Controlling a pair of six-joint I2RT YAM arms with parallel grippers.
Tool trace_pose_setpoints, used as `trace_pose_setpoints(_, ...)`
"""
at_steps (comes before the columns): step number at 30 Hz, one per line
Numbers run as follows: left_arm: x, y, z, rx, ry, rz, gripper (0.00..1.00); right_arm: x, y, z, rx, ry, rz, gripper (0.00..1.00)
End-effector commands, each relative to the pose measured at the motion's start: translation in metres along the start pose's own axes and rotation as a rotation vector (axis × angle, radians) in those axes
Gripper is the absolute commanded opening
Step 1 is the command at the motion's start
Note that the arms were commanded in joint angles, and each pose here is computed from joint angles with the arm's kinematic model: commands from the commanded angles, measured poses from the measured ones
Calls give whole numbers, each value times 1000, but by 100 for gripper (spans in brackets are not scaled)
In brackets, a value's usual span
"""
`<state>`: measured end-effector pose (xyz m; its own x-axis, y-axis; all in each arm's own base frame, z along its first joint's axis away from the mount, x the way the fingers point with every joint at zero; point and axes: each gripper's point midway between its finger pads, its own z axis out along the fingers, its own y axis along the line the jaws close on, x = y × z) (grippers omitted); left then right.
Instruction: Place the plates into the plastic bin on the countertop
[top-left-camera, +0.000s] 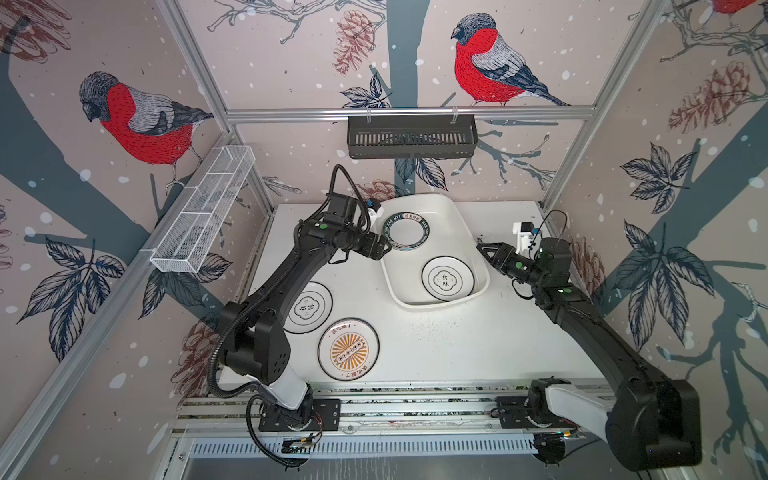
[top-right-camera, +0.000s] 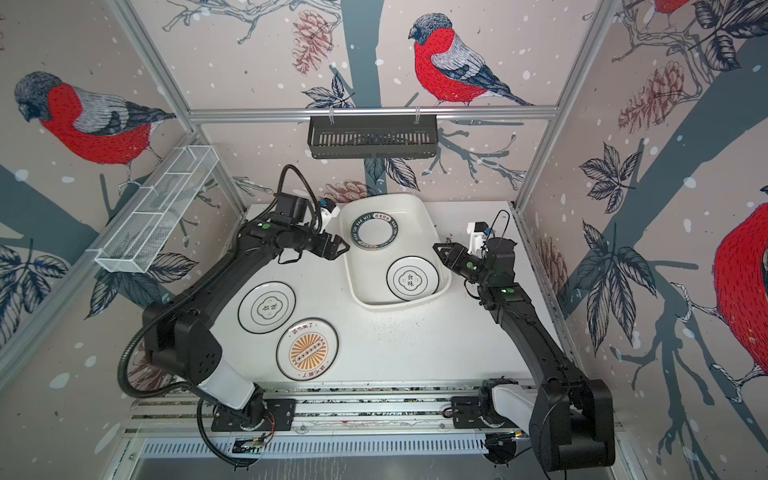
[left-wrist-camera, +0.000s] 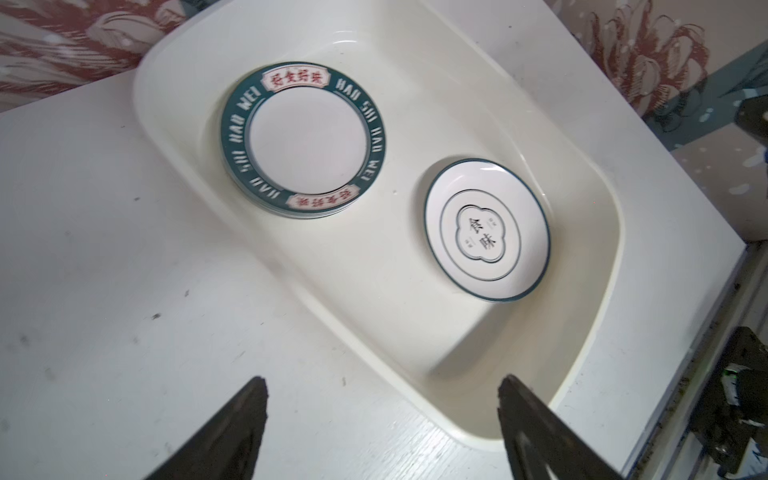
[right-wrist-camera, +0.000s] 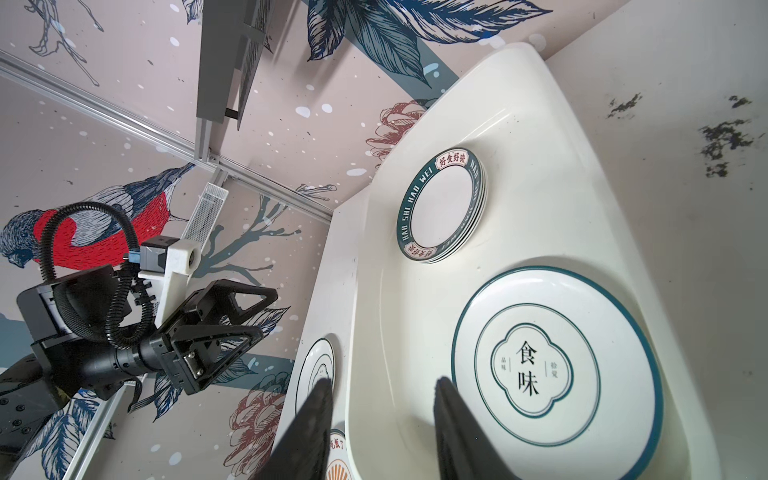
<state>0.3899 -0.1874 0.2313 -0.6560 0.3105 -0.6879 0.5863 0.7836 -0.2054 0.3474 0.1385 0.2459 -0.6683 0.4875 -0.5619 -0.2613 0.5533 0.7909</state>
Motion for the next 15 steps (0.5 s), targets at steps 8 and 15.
trace_pose_setpoints(8, 83, 76, -62, -232, 63, -49, 90, 2, 12, 9, -63, 0, -25, 42)
trace_pose_setpoints(15, 171, 127, -99, -348, 170, -177, 91, 6, 10, 11, -68, 8, -22, 42)
